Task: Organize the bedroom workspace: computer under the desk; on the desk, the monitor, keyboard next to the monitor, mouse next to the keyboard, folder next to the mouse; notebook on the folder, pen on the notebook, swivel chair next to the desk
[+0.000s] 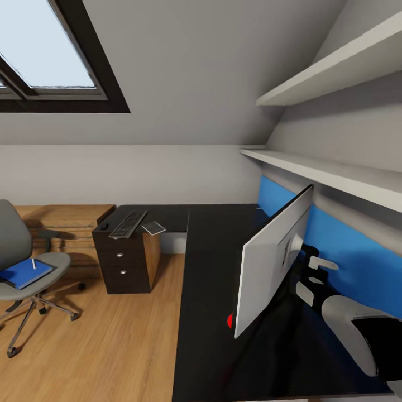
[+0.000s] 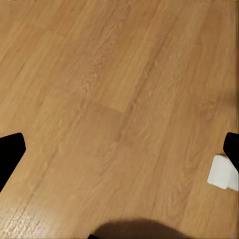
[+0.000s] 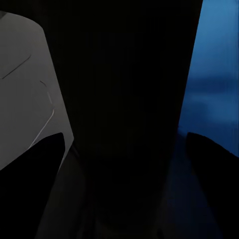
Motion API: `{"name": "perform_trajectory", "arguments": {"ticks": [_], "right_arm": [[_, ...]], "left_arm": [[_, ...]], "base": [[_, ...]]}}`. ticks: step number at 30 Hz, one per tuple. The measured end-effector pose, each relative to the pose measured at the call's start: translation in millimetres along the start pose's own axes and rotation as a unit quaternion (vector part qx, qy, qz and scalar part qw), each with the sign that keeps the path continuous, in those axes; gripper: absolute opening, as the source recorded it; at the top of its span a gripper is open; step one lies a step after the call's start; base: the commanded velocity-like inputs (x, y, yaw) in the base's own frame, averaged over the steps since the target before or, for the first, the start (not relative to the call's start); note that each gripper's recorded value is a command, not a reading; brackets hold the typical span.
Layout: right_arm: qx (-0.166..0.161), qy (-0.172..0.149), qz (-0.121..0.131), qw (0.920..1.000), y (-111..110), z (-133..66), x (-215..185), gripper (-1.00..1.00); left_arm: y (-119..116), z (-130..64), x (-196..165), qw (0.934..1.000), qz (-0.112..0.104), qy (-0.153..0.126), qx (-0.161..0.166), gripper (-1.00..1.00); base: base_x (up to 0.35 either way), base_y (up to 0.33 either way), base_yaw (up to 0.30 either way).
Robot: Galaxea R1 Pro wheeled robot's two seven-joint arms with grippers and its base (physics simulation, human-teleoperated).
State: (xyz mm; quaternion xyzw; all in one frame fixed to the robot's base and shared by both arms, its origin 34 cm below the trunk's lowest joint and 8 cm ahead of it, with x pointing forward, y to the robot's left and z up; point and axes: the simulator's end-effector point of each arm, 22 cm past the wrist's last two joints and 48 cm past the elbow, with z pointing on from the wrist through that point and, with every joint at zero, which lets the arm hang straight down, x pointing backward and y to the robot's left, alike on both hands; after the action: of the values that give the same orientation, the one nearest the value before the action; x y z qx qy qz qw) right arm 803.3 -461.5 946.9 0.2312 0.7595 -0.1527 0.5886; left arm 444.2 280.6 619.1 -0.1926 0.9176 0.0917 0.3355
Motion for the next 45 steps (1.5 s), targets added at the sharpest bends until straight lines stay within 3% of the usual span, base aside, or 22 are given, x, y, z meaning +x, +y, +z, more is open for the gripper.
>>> {"name": "perform_trajectory", "arguments": {"ticks": [26, 28, 32, 36, 39, 43, 45], "right_arm": [[0.001, 0.0, 0.002, 1.0, 0.3, -0.3, 0.9, -1.0], [0.001, 0.0, 0.003, 1.0, 0.3, -0.3, 0.9, -1.0], [0.001, 0.0, 0.003, 1.0, 0.3, -0.3, 0.9, -1.0], [0.001, 0.0, 0.002, 1.0, 0.4, -0.3, 0.9, -1.0], [0.0, 0.0, 0.002, 1.0, 0.4, -0.2, 0.9, -1.0], [0.001, 0.0, 0.002, 1.0, 0.5, -0.2, 0.9, -1.0], [0.001, 0.0, 0.002, 1.0, 0.5, -0.2, 0.9, -1.0]], "left_arm": [[0.2, 0.2, -0.3, 1.0, 0.0, 0.0, 0.0, 1.0], [8.9, 2.5, -2.7, 1.0, 0.001, -0.001, -0.008, 1.0], [57.8, 14.5, -22.0, 0.9992, 0.003, -0.014, -0.038, 1.0], [96.7, 21.8, -31.6, 0.9973, -0.037, -0.011, -0.063, 1.0], [118.1, 26.4, -78.6, 0.9945, -0.075, -0.035, -0.063, 1.0], [106.0, 16.5, -147.9, 0.9962, -0.075, -0.038, -0.025, 1.0], [99.1, -5.4, -203.4, 0.9955, -0.087, -0.038, 0.005, 1.0]], "base": [[0.084, -0.012, 0.0], [0.003, 0.002, 0.0], [0.02, 0.001, 0.0], [0.051, 0.0, 0.0], [0.011, 0.0, 0.0], [0.003, 0.0, 0.0], [0.0, 0.0, 0.0]]}}
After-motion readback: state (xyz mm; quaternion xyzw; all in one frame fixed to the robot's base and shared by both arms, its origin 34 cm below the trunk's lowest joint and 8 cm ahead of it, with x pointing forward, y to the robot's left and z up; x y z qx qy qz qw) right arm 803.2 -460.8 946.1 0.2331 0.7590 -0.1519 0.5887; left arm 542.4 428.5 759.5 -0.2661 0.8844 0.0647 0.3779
